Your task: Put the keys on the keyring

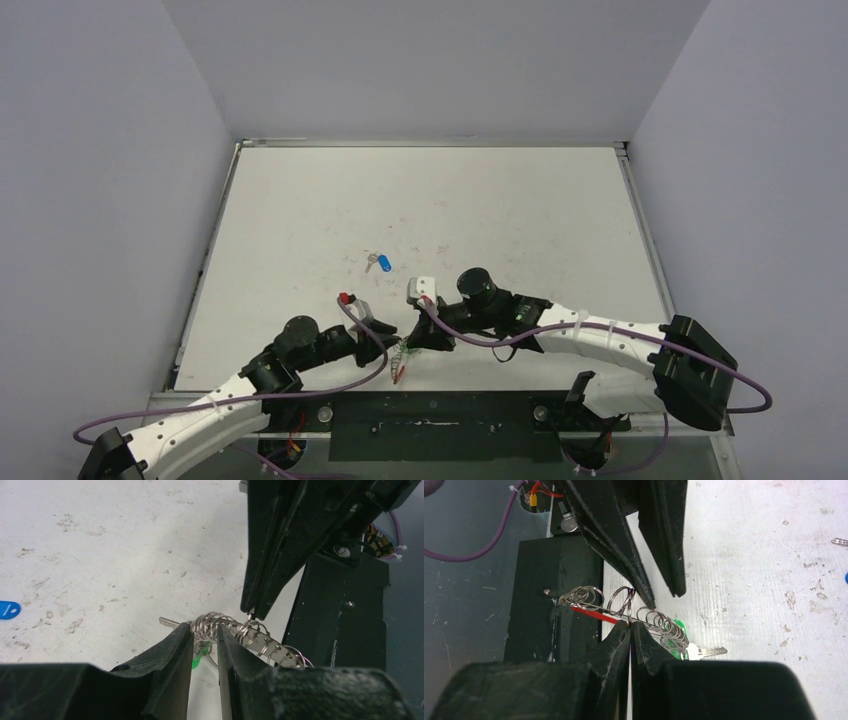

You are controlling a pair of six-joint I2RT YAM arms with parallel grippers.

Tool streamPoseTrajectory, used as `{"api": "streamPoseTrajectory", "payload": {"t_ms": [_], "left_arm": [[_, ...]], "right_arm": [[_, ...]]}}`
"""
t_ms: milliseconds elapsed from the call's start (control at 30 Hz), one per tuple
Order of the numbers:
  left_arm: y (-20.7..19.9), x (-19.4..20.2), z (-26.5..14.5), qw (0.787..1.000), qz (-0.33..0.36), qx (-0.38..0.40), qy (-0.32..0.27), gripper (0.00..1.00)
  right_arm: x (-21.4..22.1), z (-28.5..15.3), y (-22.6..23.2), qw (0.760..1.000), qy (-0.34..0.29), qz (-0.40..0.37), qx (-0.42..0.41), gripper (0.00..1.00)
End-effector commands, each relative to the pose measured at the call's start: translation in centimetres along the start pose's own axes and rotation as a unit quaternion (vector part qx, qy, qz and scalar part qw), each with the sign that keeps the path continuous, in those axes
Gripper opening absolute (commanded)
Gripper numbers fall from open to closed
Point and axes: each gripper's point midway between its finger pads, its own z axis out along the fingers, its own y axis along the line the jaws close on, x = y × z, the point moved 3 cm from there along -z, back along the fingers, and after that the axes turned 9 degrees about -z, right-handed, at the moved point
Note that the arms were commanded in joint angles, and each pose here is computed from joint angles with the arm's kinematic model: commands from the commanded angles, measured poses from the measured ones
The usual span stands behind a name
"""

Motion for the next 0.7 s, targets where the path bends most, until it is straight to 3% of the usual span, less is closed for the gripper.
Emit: {"api": "streamPoseTrajectory", "payload": {"t_ms": [0, 200, 667], "left_arm": [[-1.1, -1.3, 0.4, 0.999, 0.026, 0.017, -0.010, 0.23], [-2.1, -0.6, 0.3, 0.999, 0.031, 0.020, 0.005, 0.20], [-3.6, -2.5, 0.5, 0.998, 0.038, 0.029, -0.034, 0.18]], "right_arm": [[-2.0, -0.6, -0.6, 0.999, -0.033, -0.014, 0.016, 0.00], [-2.1, -0.9, -1.3, 0.999, -0.034, -0.007, 0.040, 0.00], [-2.0, -1.0, -1.7, 0.999, -0.028, 0.002, 0.047, 0.00]]}}
